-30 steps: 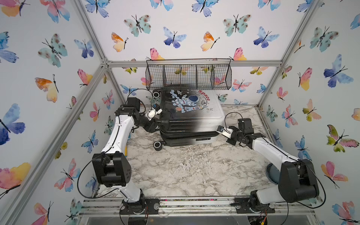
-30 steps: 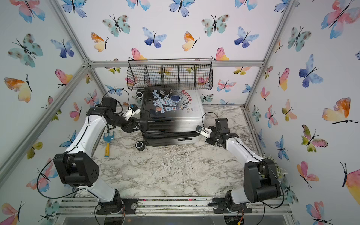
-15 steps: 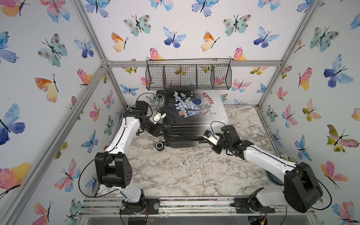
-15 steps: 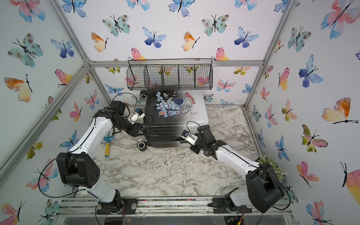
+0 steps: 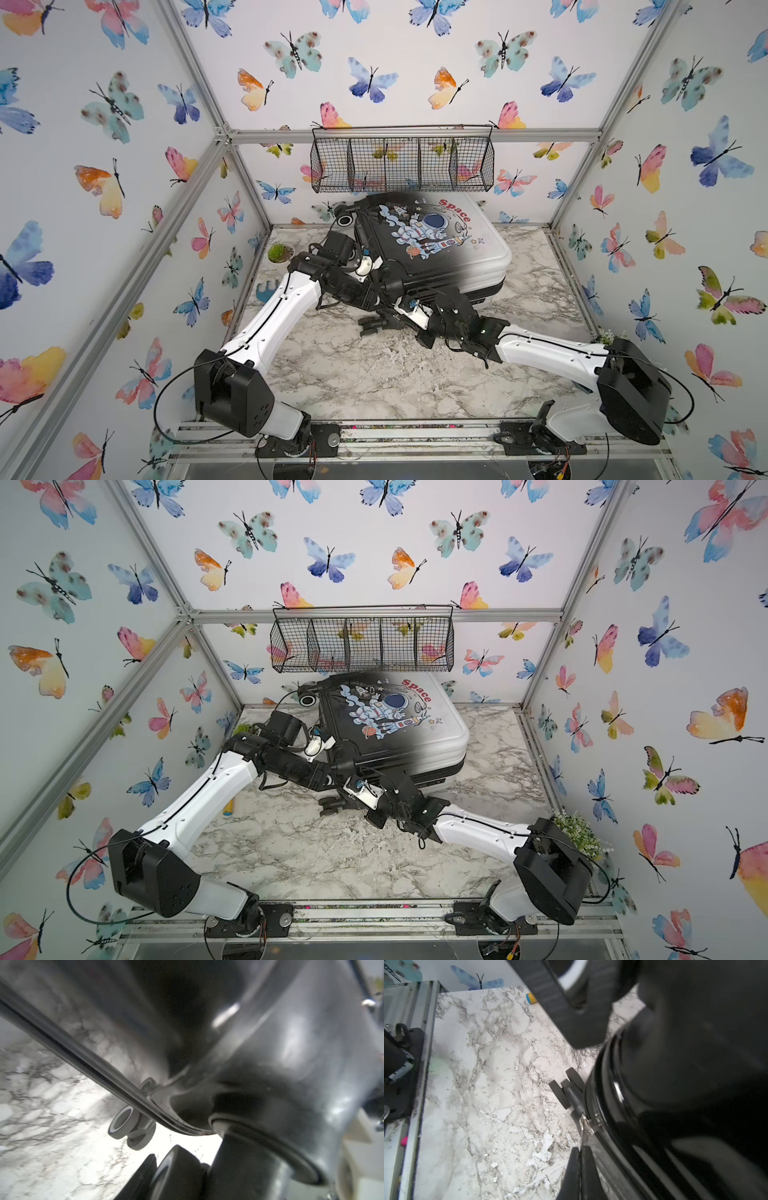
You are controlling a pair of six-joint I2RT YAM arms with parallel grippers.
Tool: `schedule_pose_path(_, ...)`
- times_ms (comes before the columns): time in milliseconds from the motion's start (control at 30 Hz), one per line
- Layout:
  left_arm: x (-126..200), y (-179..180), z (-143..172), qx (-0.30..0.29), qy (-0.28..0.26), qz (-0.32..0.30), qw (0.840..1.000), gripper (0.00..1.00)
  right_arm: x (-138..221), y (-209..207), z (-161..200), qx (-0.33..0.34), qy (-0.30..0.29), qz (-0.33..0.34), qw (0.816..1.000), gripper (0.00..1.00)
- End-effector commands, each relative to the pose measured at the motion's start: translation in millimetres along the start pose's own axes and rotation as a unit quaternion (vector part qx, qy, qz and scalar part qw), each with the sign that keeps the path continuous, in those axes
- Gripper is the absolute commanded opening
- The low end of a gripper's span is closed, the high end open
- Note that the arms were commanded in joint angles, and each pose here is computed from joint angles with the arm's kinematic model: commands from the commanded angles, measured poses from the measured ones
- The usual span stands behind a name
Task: Close the suitcase zippers
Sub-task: Zip the zipper on the suitcase.
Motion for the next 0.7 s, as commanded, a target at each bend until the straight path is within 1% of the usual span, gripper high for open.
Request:
schedule_pose_path(0,17,-39,-43,-0.031,-0.127,0.066,0.989,0.00,4,46,-15,-0.004,-0.073,-0.146,0.986,0.04)
schedule_pose_path(100,11,-62,-50,-0.035,-0.120,0.090,0.988,0.00,10,47,-16,-0.027,-0.104,-0.148,0.983,0.03)
schedule_pose_path(167,5,-71,-50,-0.039,-0.110,0.093,0.989,0.00,14,45,-17,-0.038,-0.121,-0.136,0.983,0.04)
schedule_pose_path(233,-2,-68,-42,-0.040,-0.081,0.067,0.994,0.00,19,41,-15,-0.032,-0.109,-0.103,0.988,0.03)
schedule_pose_path(267,-5,-63,-36,-0.037,-0.062,0.045,0.996,0.00,22,36,-11,-0.027,-0.093,-0.069,0.993,0.03)
schedule_pose_path(300,-8,-59,-29,-0.035,-0.043,0.032,0.998,0.04,25,31,-5,-0.018,-0.079,-0.036,0.996,0.03)
schedule_pose_path(333,-11,-55,-25,-0.032,-0.028,0.016,0.999,0.11,28,27,-1,-0.010,-0.065,-0.008,0.998,0.03)
schedule_pose_path(367,-15,-54,-19,-0.030,-0.012,0.020,0.999,0.18,33,21,4,-0.006,-0.044,0.015,0.999,0.03)
schedule_pose_path(433,-23,-56,-8,-0.026,0.012,0.050,0.998,0.37,42,14,11,-0.003,-0.009,0.051,0.999,0.03)
schedule_pose_path(467,-28,-58,-3,-0.027,0.020,0.059,0.998,0.50,47,10,16,-0.006,0.005,0.072,0.997,0.04)
schedule_pose_path(500,-32,-59,1,-0.034,0.023,0.065,0.997,0.59,52,7,20,-0.011,0.014,0.086,0.996,0.03)
schedule_pose_path(567,-39,-59,7,-0.045,0.019,0.079,0.996,0.64,62,0,28,-0.020,0.022,0.109,0.994,0.03)
schedule_pose_path(667,-43,-59,7,-0.055,0.013,0.086,0.995,0.68,70,-6,37,-0.010,0.047,0.128,0.991,0.03)
Point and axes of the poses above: each gripper's point midway between its finger pads, its own x axis back along the fingers, its own y axis along the line the jaws close on, z = x × y, the point moved 9 cm from there along x, back along the fingers, and after that the axes turned 14 degrees about -x, right-handed, at the moved point
